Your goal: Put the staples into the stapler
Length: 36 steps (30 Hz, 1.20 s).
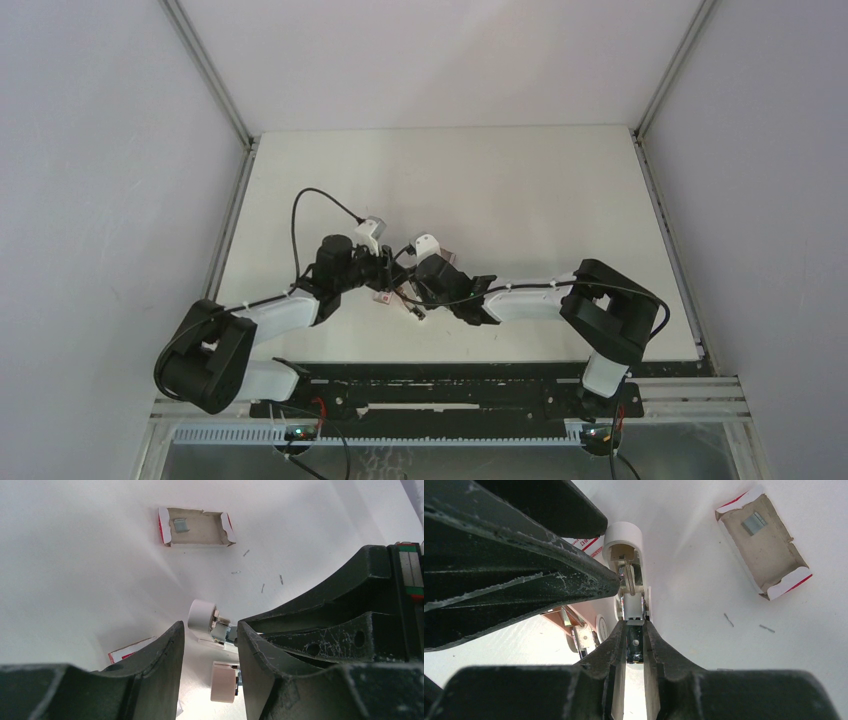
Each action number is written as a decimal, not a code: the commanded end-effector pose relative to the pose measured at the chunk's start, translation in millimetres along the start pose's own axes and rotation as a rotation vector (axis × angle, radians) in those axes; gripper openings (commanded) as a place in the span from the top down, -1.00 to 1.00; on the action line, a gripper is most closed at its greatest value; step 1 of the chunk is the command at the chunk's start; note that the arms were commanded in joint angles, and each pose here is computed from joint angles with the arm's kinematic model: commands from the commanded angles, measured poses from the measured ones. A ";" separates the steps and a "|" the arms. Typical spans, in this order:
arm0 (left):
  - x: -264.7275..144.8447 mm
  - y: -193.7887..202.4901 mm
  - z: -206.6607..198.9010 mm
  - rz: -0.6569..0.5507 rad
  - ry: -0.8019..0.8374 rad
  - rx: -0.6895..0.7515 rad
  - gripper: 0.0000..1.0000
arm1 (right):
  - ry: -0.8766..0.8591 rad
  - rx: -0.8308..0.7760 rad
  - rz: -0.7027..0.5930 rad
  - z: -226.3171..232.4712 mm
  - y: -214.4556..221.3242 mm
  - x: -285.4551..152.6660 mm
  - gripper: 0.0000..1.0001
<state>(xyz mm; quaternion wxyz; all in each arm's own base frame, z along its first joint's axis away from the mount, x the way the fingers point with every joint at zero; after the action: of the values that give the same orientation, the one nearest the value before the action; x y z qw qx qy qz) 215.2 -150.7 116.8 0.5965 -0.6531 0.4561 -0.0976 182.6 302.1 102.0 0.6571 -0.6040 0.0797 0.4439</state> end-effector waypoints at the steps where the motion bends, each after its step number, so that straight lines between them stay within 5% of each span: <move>1: 6.2 -26.4 -2.8 -0.065 0.035 0.060 0.06 | -0.028 0.017 -0.058 11.8 -19.2 -2.4 0.75; 36: 7.9 -25.5 -2.8 -0.043 0.032 0.063 0.17 | -0.015 0.036 -0.016 12.1 -8.0 4.0 0.79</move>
<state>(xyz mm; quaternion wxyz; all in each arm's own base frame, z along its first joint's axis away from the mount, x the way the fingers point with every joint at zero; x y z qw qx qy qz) 217.7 -153.6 117.7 0.5977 -0.6474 0.4635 -0.0941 183.5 304.9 100.8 0.6575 -0.6016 0.0860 0.4455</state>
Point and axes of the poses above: each gripper's point midway between its finger pads, its own x axis out along the fingers, its own z axis along the line the jaws close on, y = z × x, the point moved 10 cm from there along -x, back along the fingers, and after that the axes turned 13 degrees about x, right-handed, at the moved point
